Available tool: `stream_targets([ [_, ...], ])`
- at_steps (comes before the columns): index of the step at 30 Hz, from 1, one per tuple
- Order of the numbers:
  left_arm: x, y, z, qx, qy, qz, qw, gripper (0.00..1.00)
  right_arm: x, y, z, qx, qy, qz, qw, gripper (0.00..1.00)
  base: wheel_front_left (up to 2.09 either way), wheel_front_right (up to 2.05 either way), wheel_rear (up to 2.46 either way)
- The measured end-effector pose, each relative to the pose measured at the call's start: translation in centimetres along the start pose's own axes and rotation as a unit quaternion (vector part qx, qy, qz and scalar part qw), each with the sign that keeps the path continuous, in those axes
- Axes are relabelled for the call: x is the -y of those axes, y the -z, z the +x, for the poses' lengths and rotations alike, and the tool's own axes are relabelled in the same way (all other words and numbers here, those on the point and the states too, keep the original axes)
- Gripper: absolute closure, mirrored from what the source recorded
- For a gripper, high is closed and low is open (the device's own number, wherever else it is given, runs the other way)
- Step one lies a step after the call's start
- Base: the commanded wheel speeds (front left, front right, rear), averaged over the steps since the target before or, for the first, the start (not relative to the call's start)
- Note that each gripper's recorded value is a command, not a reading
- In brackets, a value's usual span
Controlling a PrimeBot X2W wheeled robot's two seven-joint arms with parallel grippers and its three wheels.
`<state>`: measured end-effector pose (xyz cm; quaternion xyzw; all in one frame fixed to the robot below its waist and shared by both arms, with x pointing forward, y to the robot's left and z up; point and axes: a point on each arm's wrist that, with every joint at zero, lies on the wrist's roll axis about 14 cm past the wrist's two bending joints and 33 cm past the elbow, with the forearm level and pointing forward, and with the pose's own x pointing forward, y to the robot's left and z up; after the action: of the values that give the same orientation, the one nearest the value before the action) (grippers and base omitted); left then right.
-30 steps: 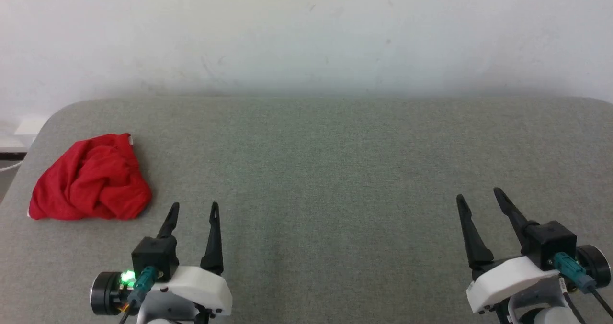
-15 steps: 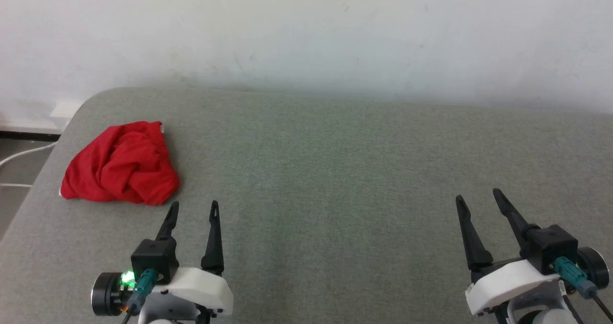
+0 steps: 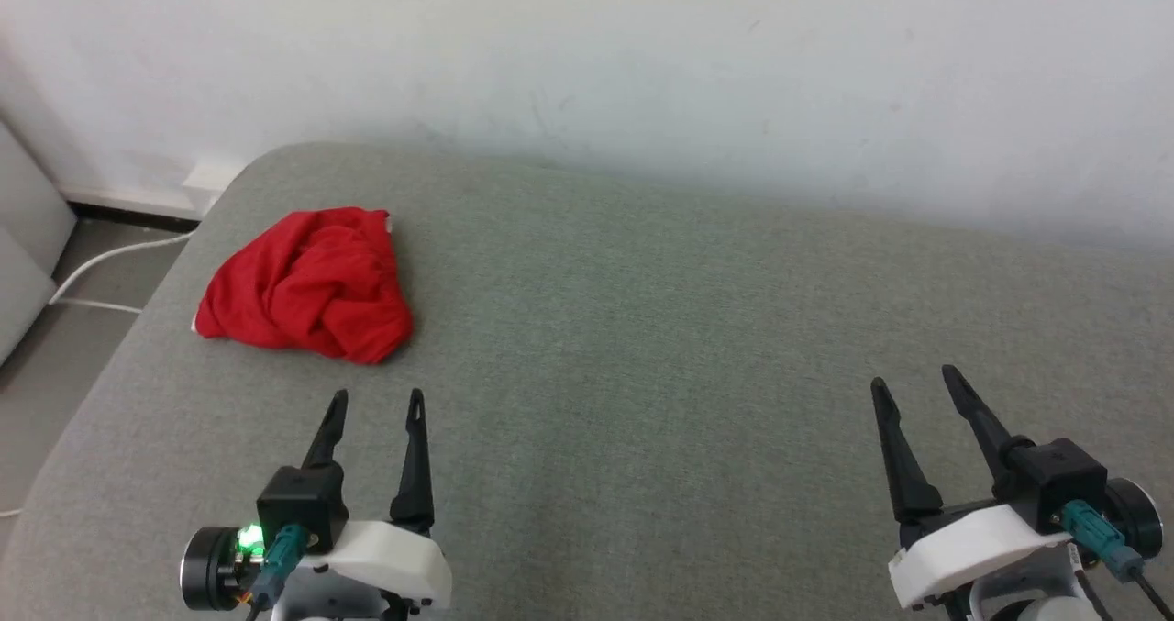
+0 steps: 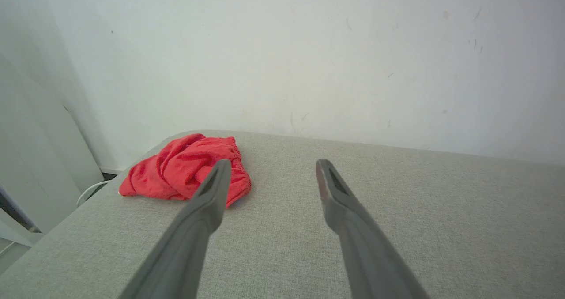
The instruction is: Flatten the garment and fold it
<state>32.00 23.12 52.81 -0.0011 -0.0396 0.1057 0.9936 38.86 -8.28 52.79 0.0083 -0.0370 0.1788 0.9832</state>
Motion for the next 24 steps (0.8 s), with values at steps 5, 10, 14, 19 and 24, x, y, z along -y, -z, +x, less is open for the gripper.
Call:
stream_targets([
  [5, -1.4, -0.3, -0.9, 0.008, -0.023, 0.001, 1.0, 0.0, -1.5, 0.1, 0.7, 0.003, -0.024, 0.003, 1.0, 0.0, 0.0, 0.0, 0.0],
  [10, -2.4, -0.5, -1.6, 0.013, -0.039, 0.002, 0.999, 0.0, -2.8, 0.2, 1.3, 0.006, -0.044, 0.008, 0.999, 0.0, 0.0, 0.0, 0.0],
  [14, -3.2, -0.5, -2.3, 0.016, -0.053, 0.0, 0.998, 0.0, -3.9, 0.1, 1.8, 0.008, -0.061, 0.009, 0.998, 0.0, 0.0, 0.0, 0.0],
  [19, -4.1, -0.7, -3.1, 0.021, -0.068, 0.0, 0.997, 0.0, -5.2, 0.2, 2.3, 0.01, -0.081, 0.013, 0.997, 0.0, 0.0, 0.0, 0.0],
  [24, -5.0, -0.6, -4.1, 0.021, -0.087, 0.001, 0.996, 0.0, -6.5, 0.3, 2.7, 0.011, -0.099, 0.017, 0.995, 0.0, 0.0, 0.0, 0.0],
])
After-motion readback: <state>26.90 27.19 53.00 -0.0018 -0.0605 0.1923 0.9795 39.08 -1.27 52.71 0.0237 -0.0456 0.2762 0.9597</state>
